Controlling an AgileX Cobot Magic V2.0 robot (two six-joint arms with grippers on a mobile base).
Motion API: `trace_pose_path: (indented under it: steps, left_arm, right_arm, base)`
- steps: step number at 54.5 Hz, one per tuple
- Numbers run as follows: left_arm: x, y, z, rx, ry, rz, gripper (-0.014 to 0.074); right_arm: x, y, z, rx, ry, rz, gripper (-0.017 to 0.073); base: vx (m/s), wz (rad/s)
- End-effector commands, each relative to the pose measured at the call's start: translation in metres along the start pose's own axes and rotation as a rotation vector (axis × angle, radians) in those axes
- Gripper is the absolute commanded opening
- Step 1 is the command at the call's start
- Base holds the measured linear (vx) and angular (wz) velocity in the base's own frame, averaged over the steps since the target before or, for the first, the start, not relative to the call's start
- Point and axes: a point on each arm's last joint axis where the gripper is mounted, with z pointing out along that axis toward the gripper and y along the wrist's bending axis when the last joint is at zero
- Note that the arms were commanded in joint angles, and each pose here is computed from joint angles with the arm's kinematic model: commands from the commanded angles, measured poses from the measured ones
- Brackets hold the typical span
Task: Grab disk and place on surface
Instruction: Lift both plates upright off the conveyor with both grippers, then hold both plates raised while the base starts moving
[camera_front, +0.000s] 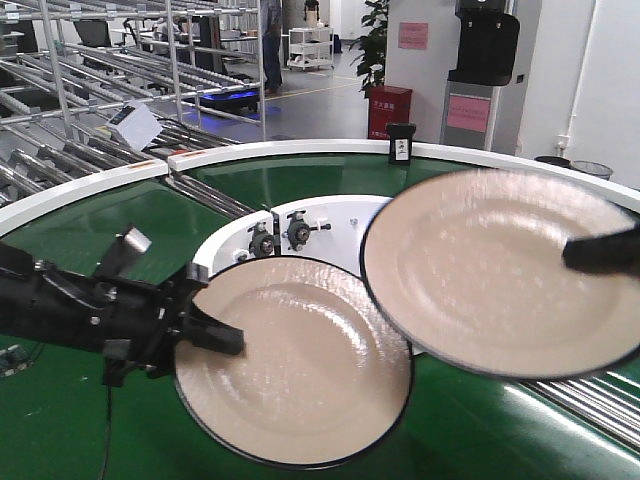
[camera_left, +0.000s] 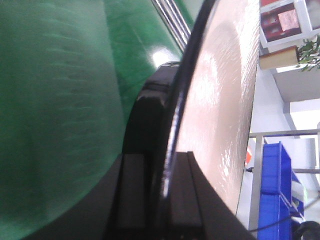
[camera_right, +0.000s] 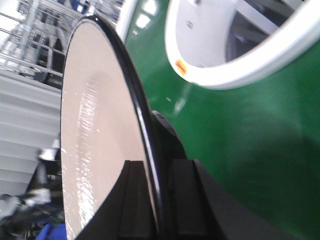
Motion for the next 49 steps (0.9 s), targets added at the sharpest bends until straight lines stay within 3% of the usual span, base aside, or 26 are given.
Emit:
trace_pose_path:
  steps: [1, 9, 13, 19, 24, 34, 49]
  left_arm:
    - [0.0, -0.047, -0.014, 0.137, -0.111, -0.014, -0.0001]
    - [0.01, -0.074, -0.015, 0.157, -0.171, 0.027, -0.0001]
    - [0.014, -0.082, -0.018, 0.171, -0.179, 0.002, -0.0001]
    - [0.019, -0.092, -0.023, 0.188, -0.187, -0.017, -0.0001]
    - [0.02, -0.094, -0.024, 0.19, -0.192, -0.021, -0.0001]
    - [0.017, -0.093, -0.025, 0.19, -0.224, -0.086, -0.0001]
    - [0.016, -0.093, -0.025, 0.19, -0.23, -0.088, -0.0001]
  right_arm:
    - [-0.008, 0.051, -0.017, -0.127, -0.098, -0.034, -0.0006]
    - [-0.004, 0.082, -0.007, -0.081, -0.084, -0.097, -0.0006]
    - [-0.001, 0.091, -0.003, -0.066, -0.083, -0.109, -0.0006]
    - [0.001, 0.106, 0.0, -0.105, -0.097, -0.113, -0.0006]
    - [0.004, 0.111, 0.004, -0.121, -0.091, -0.124, -0.0006]
    - [0.005, 0.112, 0.004, -0.119, -0.091, -0.129, -0.0005]
    - [0.004, 0.112, 0.004, -0.119, -0.094, -0.128, -0.0005]
  base:
    - [0.0, 0.0]
    - [0.0, 0.0]
    - [0.0, 0.0]
    - [0.0, 0.0]
    - [0.0, 0.0]
    - [0.0, 0.0]
    - [0.0, 0.0]
